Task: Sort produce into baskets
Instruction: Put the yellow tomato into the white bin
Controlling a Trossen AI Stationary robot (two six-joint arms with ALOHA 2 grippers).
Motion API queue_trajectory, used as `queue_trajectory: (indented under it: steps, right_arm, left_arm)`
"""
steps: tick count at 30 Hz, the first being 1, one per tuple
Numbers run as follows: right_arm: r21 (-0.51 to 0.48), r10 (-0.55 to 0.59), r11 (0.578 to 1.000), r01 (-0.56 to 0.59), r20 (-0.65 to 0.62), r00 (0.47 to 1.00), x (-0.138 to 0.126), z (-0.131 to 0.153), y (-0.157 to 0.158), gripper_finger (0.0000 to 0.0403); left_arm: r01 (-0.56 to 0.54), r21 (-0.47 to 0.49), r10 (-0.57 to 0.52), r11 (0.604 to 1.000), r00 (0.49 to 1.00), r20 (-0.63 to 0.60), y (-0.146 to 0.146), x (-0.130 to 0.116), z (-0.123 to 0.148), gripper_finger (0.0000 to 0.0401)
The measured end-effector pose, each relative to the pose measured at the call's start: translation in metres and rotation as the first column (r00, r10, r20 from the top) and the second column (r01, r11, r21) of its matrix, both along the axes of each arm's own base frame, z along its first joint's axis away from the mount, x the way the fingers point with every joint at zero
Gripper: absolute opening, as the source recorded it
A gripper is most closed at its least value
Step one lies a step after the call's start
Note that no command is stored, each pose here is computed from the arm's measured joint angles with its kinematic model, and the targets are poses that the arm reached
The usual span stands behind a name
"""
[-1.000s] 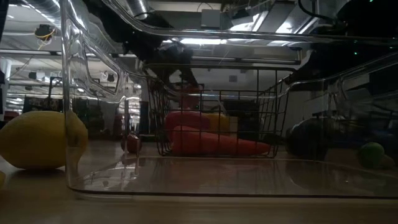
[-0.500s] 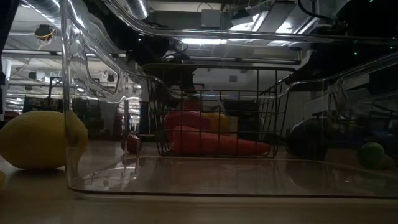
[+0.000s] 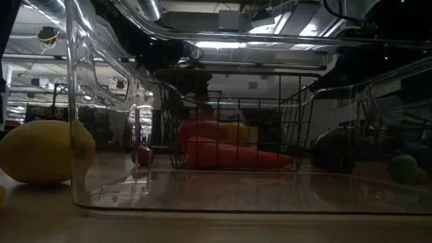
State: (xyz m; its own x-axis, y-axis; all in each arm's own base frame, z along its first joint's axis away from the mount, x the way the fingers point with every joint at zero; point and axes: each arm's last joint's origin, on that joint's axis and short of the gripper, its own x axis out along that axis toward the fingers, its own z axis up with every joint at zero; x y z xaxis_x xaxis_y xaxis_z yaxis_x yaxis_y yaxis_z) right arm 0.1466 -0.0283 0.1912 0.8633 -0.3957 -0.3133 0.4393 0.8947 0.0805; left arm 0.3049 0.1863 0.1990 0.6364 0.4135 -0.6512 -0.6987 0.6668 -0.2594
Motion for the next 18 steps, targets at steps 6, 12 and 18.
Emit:
queue_trajectory:
  steps: [6,12,18]
  right_arm:
    - [0.0,0.0,1.0,0.0,0.0,1.0,0.0,0.0,0.0,0.031]
    - [0.0,0.0,1.0,0.0,0.0,1.0,0.0,0.0,0.0,0.031]
    - [0.0,0.0,1.0,0.0,0.0,1.0,0.0,0.0,0.0,0.031]
  left_arm:
    - [0.0,0.0,0.0,1.0,1.0,0.0,0.0,0.0,0.0,0.0357]
    - [0.0,0.0,0.0,1.0,1.0,0.0,0.0,0.0,0.0,0.0357]
    - [0.012,0.01,-0.012,1.0,1.0,-0.007,-0.0006,0.0003,0.0,0.0357]
